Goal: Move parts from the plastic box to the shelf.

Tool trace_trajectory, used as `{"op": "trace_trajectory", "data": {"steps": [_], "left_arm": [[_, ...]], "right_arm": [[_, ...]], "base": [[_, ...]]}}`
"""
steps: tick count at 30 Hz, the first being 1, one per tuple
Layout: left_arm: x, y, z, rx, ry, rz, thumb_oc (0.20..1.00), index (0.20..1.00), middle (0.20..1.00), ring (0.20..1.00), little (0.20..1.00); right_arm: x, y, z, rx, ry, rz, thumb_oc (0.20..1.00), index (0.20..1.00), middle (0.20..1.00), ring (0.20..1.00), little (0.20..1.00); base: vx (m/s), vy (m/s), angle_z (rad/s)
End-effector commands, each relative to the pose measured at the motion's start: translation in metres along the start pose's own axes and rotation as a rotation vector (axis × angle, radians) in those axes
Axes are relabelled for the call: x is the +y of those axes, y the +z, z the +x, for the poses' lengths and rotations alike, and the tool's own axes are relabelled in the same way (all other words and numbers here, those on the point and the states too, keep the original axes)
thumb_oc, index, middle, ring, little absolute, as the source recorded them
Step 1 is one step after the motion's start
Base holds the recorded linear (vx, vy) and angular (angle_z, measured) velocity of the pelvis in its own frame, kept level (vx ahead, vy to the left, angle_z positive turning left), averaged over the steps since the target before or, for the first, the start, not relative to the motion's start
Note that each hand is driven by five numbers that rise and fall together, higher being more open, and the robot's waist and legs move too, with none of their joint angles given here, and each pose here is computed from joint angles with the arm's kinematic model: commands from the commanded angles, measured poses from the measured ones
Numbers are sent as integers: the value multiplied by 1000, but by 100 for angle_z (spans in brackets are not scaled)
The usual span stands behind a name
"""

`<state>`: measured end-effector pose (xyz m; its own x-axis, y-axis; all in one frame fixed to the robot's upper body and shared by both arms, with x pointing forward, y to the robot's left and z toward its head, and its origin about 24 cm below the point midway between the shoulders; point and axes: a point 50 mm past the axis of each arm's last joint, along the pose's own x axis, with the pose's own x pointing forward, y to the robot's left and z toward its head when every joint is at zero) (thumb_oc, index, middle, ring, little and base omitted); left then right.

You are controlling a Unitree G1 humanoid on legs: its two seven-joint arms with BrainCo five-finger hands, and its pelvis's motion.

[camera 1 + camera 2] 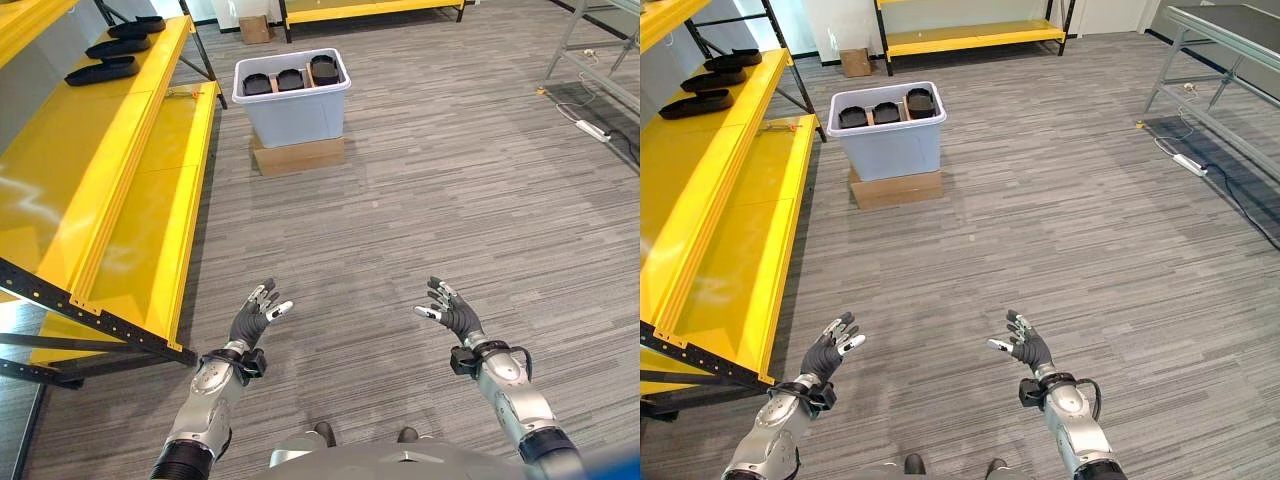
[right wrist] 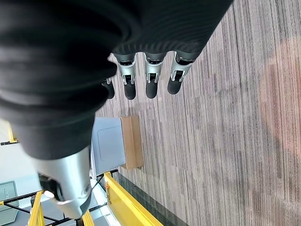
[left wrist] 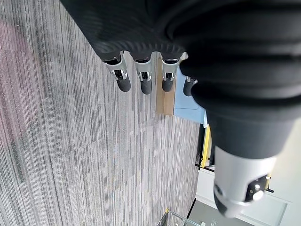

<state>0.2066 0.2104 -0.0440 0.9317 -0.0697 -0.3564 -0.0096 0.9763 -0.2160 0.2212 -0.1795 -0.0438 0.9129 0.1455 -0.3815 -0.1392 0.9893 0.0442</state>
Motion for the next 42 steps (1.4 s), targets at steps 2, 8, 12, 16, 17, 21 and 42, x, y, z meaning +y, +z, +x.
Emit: {"op": "trace_trajectory", "data": {"steps": [2, 8, 12, 16, 17, 21, 42], "left_arm": [[-3, 22, 8, -105, -20, -29, 1000, 1000, 1000, 1000, 1000], [-3, 22, 8, -110, -17, -42, 1000, 1000, 1000, 1000, 1000], [-5, 21, 8, -105, -19, -46, 1000, 1000, 1000, 1000, 1000], [-4, 19, 8, -92, -22, -38, 1000, 1000, 1000, 1000, 1000], [-4, 19, 8, -88, -21, -34, 1000, 1000, 1000, 1000, 1000], [-3, 17, 8, -82, -18, -31, 1000, 1000, 1000, 1000, 1000], [-26, 31, 26, -68, -166, -80, 1000, 1000, 1000, 1000, 1000]], "right_arm": [[4, 23, 8, -109, 20, 77, 1000, 1000, 1000, 1000, 1000], [4, 22, 8, -99, 18, 83, 1000, 1000, 1000, 1000, 1000], [2, 21, 7, -91, 16, 87, 1000, 1000, 1000, 1000, 1000], [3, 20, 7, -80, 31, 45, 1000, 1000, 1000, 1000, 1000], [3, 20, 7, -79, 34, 42, 1000, 1000, 1000, 1000, 1000], [2, 20, 7, -73, 34, 39, 1000, 1000, 1000, 1000, 1000], [0, 53, 8, -242, -37, -3, 1000, 1000, 1000, 1000, 1000]], "base": [[0, 0, 0], [0, 0, 0], [9, 17, 0], [8, 54, 0], [14, 69, 0], [6, 23, 0], [29, 151, -2]]}}
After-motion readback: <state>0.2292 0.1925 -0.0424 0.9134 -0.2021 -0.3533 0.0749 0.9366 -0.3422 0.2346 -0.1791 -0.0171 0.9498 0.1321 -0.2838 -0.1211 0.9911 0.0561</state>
